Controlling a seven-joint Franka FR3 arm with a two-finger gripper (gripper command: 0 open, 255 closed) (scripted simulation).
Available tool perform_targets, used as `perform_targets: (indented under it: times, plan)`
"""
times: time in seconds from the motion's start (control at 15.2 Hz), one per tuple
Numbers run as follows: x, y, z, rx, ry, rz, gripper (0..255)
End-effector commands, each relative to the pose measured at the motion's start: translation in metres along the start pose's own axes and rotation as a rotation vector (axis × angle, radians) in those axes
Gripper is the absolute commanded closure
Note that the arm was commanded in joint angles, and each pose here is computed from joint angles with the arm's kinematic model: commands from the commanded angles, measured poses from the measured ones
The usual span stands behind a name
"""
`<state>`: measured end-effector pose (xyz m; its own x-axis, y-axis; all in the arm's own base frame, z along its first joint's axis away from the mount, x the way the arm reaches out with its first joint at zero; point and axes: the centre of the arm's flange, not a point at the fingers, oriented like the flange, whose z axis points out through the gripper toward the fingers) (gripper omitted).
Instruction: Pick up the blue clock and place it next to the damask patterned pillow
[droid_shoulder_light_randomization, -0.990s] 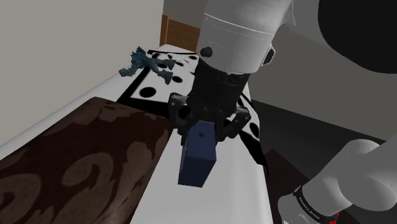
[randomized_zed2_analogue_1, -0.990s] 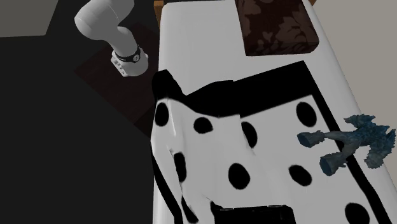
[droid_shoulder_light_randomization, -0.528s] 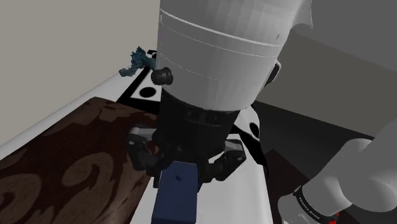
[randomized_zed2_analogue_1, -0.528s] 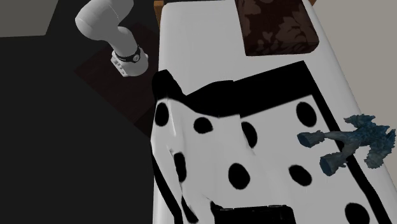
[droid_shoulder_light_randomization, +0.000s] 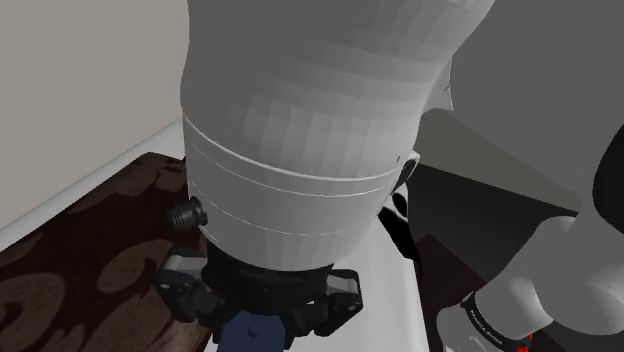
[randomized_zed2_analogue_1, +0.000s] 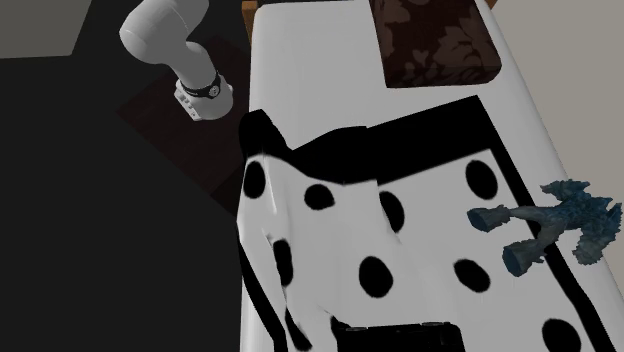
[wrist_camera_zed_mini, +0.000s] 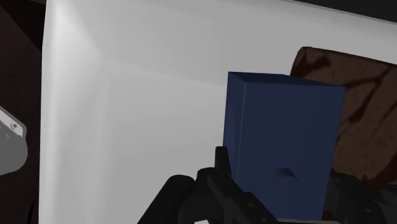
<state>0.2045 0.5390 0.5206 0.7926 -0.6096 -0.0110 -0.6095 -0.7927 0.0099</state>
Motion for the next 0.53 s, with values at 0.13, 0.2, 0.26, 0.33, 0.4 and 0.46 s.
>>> perform_targets:
  times: [0.13,0.2,0.26,0.33,0.4,0.46]
  plan:
    - [-0.001,0.000,0.021,0.001,0.000,0.000,255]
    - [-0.001,0.000,0.026,0.001,0.000,0.000,255]
    - [-0.001,-0.001,0.031,0.001,0.000,0.000,255]
    - [-0.001,-0.001,0.037,0.001,0.000,0.000,255]
    - [-0.001,-0.001,0.042,0.001,0.000,0.000,255]
    - [-0.001,-0.001,0.047,0.001,0.000,0.000,255]
